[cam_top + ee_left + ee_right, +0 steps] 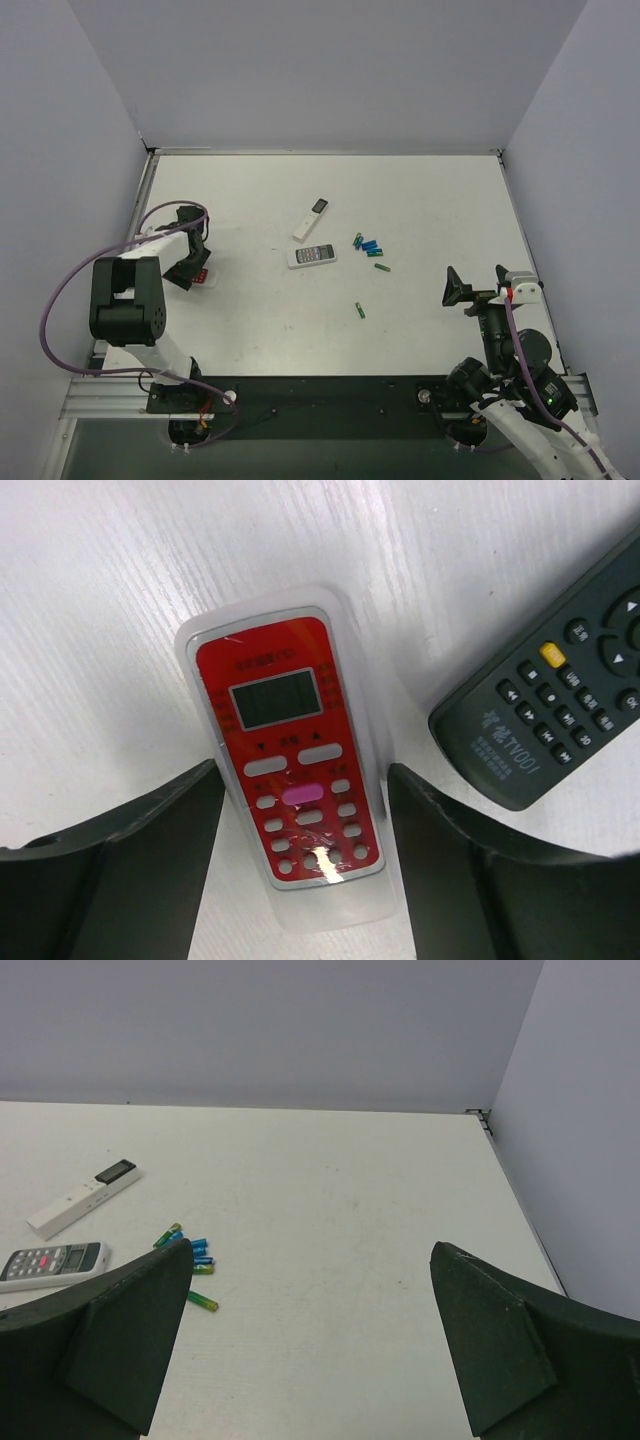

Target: Load the batteries into the remote control

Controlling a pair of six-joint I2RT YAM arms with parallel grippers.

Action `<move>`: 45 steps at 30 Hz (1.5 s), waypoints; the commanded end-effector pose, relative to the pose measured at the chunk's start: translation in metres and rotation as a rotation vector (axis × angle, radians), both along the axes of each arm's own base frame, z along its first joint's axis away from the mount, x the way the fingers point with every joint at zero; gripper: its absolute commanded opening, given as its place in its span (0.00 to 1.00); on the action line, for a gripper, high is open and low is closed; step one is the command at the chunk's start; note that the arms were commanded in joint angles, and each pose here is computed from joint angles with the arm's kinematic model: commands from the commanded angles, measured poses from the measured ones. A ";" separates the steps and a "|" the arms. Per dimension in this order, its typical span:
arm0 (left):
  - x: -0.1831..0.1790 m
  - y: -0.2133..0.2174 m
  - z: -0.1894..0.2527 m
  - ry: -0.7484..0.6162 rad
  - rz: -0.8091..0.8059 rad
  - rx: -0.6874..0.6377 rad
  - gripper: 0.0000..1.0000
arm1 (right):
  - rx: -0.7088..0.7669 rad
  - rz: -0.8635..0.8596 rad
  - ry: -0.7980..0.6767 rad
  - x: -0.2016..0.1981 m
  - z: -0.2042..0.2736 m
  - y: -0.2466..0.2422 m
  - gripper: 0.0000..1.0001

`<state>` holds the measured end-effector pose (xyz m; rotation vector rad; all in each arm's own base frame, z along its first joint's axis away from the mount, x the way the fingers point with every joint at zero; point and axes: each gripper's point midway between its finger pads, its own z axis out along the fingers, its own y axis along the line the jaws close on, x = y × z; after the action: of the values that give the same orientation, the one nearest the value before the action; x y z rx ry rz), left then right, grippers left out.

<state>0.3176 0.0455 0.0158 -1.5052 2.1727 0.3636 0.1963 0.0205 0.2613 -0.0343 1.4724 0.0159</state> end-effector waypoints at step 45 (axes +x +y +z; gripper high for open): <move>-0.087 -0.264 0.305 -1.584 -1.171 -0.668 0.16 | 0.646 1.244 0.666 -0.008 0.015 0.312 1.00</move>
<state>0.2437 -0.2160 0.2641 -0.1698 1.5203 -1.3777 0.1970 0.3048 0.2163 -0.3646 2.0797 1.3521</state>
